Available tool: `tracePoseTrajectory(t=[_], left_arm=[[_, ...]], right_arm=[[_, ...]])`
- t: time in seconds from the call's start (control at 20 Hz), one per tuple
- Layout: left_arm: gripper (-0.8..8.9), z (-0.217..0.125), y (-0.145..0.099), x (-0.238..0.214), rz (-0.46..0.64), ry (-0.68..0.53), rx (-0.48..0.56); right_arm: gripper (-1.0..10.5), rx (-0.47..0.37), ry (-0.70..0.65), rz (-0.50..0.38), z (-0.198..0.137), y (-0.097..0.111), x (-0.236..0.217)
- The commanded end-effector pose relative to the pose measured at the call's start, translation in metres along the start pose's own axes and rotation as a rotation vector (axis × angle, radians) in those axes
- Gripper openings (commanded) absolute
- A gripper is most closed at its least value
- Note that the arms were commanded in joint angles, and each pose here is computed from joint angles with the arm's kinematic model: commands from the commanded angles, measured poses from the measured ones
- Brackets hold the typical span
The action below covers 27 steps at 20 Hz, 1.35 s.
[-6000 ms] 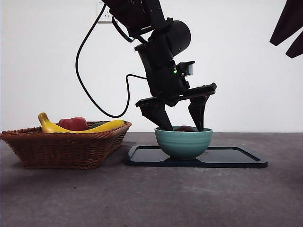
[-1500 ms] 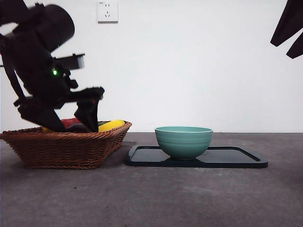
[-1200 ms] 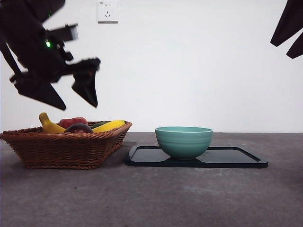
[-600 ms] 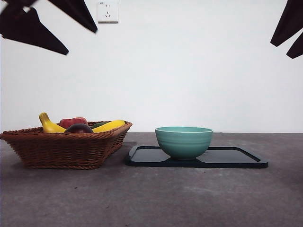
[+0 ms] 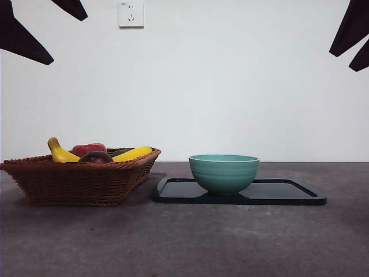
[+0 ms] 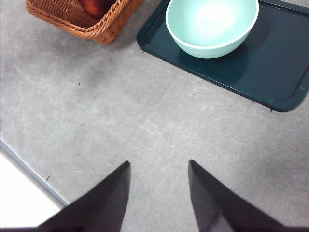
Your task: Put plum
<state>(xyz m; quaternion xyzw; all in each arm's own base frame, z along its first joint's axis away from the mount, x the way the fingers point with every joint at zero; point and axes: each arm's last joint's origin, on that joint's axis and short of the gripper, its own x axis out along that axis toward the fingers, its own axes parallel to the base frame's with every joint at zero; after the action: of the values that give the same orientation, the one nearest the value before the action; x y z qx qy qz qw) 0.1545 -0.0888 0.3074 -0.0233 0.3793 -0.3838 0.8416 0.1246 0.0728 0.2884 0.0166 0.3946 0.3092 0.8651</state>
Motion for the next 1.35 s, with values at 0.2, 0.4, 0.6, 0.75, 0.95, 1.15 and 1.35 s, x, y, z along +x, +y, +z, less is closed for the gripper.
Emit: tracePoseTrajectory(t=[0.2,0.4,0.6,0.75,0.95,1.15,1.35], left_arm=[[4.05,0.005,-0.003,-0.003,-0.015,-0.018,0.028],[4.05,0.005,-0.003,-0.003,-0.015,-0.019,0.029],[4.05,0.006,-0.003,-0.003,-0.015,-0.023,0.031],[4.06,0.006,-0.003,-0.003,-0.015,-0.023,0.031],[4.05,0.006,-0.003,-0.003,-0.015,-0.024,0.031],[4.05,0.006,-0.003,-0.003,-0.015,-0.025,0.031],[4.05,0.006,-0.003,-0.003,-0.015,-0.025,0.032]], right_arm=[[1.9,0.011,-0.012,0.005,0.003,0.001,-0.001],[2.0,0.104,-0.05,0.009,0.007,0.002,-0.001],[2.1,0.147,-0.171,-0.047,0.033,0.003,-0.013],[2.2,0.166,-0.197,-0.089,0.067,-0.002,-0.018],[2.3,0.147,-0.149,-0.136,0.117,-0.013,-0.006],[2.3,0.143,-0.058,-0.176,0.152,-0.037,0.031],[2.3,0.163,0.057,-0.197,0.161,-0.062,0.082]])
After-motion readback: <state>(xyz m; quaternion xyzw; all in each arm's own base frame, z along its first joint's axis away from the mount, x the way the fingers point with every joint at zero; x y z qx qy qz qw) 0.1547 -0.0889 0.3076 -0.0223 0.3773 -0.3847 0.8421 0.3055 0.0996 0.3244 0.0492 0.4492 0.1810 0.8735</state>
